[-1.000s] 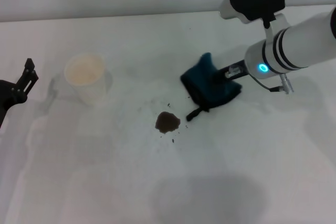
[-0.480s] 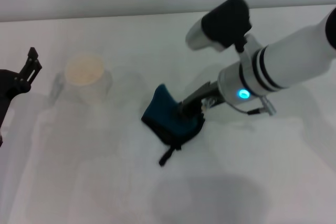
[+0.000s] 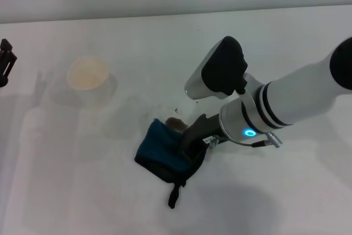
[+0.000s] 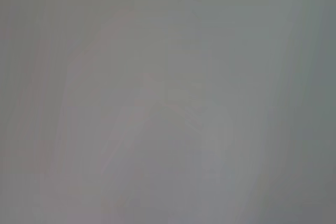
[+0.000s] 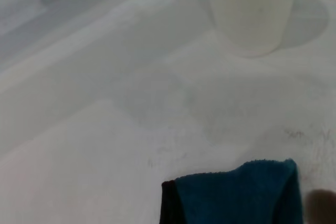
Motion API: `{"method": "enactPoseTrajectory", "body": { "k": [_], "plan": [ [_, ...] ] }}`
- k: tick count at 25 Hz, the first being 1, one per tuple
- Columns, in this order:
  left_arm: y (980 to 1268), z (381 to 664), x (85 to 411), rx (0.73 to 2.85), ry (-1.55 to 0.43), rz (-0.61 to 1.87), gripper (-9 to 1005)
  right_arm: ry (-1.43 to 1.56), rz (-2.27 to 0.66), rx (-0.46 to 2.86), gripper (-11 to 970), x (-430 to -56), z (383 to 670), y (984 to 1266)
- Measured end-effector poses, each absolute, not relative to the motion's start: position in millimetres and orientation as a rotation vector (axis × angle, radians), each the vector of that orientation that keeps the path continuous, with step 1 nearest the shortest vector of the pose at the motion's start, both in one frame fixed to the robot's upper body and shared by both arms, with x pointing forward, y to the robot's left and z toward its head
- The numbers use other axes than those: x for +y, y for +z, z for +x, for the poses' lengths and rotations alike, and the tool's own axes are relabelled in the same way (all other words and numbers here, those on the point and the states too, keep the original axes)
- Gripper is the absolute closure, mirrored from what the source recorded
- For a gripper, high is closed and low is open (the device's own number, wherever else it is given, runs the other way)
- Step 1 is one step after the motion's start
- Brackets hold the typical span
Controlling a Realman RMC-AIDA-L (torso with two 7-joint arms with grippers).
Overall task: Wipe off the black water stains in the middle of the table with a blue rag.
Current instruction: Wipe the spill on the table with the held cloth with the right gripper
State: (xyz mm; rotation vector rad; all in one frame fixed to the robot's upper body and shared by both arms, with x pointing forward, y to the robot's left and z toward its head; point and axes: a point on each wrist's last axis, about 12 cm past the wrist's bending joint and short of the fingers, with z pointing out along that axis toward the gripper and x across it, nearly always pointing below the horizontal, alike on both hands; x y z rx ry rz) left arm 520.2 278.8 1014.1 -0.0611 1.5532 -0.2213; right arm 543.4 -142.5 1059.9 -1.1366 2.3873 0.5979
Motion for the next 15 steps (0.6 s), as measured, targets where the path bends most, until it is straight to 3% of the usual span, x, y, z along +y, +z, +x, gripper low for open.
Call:
{"method": "enactPoseTrajectory", "body": {
  "k": [8, 15],
  "plan": [
    [1014.1, 520.0, 274.8, 1.553, -0.258, -0.083, 106, 0.529, -1.098, 2.346, 891, -144.1, 552.2, 1053.3],
    [1014.0, 519.9, 275.0, 1.553, -0.259, -0.085, 106, 0.457, -1.054, 2.368, 895, -156.4, 576.3, 1057.7]
  ]
}}
